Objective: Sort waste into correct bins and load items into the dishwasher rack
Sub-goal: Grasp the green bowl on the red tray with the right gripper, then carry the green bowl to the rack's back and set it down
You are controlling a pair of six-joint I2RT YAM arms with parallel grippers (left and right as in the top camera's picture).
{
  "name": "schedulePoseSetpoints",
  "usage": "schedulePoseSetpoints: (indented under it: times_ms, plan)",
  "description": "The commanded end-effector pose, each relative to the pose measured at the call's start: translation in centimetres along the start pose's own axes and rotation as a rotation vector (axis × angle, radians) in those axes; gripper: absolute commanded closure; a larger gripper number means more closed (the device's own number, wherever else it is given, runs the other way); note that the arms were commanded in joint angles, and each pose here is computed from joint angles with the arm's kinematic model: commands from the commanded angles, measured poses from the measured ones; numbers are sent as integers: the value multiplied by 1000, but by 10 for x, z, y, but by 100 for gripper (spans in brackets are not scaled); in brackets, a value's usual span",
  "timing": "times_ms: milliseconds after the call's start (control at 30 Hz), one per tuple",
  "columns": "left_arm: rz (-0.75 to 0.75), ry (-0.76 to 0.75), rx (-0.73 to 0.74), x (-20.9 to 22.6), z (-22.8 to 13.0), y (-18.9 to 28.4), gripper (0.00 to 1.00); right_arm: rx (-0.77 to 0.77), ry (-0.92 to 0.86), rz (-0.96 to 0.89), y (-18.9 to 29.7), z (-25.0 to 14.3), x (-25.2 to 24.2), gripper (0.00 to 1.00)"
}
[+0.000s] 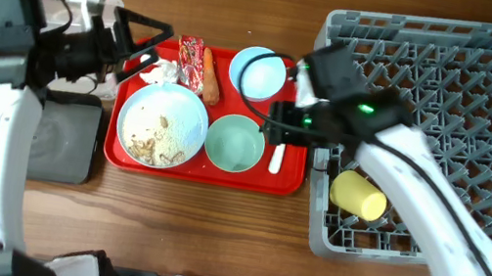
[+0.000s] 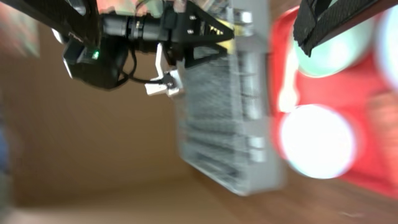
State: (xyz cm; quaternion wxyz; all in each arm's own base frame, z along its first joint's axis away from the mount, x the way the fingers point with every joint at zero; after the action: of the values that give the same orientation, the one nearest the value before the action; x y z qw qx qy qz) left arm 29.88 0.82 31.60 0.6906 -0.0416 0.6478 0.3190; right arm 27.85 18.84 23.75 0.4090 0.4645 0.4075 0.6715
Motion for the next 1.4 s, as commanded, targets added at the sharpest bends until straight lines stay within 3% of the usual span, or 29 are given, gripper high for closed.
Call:
schedulePoseSetpoints:
  times_ms: [0,167,233,333,533,667,900,1000,1167,1267,1367]
  plan:
    - [395,21,-311,7,-4,35,0,76,-94,-162,-60,9,-15,37]
    - [758,86,-531,21,-15,73,0,182,-43,-76,-105,8,-11,43]
    - [806,101,-557,25,-15,78,0,198,-42,-77,-113,7,-11,50]
    - [820,109,-556,27,-15,79,0,201,-45,-78,-117,7,-12,59]
    - [820,109,-555,27,-15,79,0,213,-45,-51,-127,6,-10,60]
    - [820,109,-555,27,-15,79,0,217,-72,-74,-129,5,-12,96]
    - [820,109,-555,27,-15,79,0,12,-86,-176,-58,24,-15,96]
    - [820,109,-555,27,-15,79,0,-222,-90,-320,7,33,-21,95]
    - [820,109,-555,27,-15,79,0,-678,-180,-779,107,29,-44,96]
    - [820,109,-555,27,-15,79,0,-763,-205,-1018,128,29,-59,96]
    - [820,109,-555,27,-15,79,0,-730,-241,-1270,133,34,-88,96]
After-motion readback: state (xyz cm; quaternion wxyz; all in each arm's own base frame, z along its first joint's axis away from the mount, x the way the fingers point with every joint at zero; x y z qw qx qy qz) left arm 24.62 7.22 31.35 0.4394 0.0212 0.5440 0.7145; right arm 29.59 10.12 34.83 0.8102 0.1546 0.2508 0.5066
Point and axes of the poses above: each gripper's point midway between its finger pads, its own y axis back along the fingers, its own x axis along the line the jaws close on, z = x × y, the point moved 10 cm from there along y, back along the fingers, and after that the axes turned 4 degrees about y, right-handed, at the moved point
